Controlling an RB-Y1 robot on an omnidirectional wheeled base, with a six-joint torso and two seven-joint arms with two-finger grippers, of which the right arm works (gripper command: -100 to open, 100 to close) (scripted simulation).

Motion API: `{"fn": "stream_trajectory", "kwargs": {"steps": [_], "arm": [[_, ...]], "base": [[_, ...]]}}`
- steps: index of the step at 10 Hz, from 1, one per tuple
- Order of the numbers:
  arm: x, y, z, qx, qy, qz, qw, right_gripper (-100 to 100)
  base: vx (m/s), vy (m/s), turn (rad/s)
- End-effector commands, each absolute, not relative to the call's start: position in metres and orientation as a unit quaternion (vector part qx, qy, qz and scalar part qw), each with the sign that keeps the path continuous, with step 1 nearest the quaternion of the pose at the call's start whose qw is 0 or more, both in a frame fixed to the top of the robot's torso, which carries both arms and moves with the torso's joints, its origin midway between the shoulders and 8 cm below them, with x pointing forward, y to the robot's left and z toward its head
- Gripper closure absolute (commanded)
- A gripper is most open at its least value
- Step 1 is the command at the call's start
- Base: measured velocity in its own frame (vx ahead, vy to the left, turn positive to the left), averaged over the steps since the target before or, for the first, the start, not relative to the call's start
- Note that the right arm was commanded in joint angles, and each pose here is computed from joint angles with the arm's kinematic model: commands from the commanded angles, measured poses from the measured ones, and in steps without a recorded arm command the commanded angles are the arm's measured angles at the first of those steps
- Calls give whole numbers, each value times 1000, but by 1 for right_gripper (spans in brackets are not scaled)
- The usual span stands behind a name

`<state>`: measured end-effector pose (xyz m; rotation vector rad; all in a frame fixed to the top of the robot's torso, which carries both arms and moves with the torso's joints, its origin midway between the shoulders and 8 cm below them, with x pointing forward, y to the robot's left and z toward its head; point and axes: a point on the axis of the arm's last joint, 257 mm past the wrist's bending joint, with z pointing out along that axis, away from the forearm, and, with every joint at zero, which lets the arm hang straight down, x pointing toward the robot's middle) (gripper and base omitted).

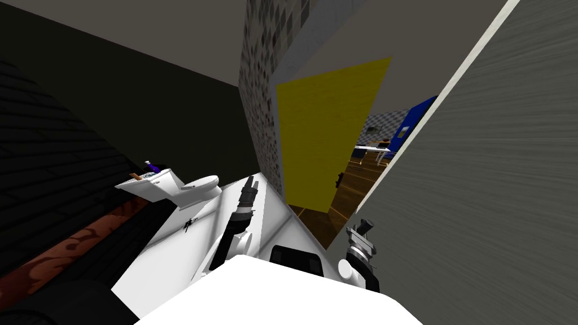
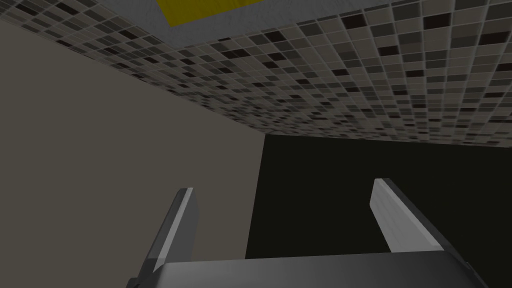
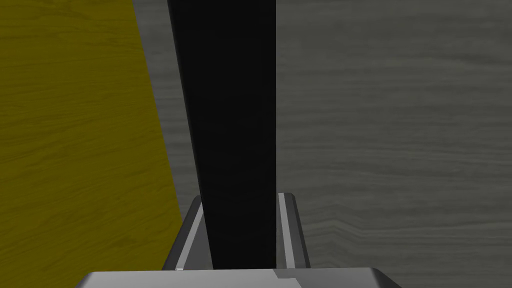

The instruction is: Push the door open

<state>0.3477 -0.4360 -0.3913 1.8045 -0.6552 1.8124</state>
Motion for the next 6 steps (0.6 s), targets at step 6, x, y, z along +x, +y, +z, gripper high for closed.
{"fn": "stream_trajectory", "kwargs": {"steps": [6], "arm": [[340,-454,-390,655,-256,660,266,100]], "base": [[67,-24,1]]}}
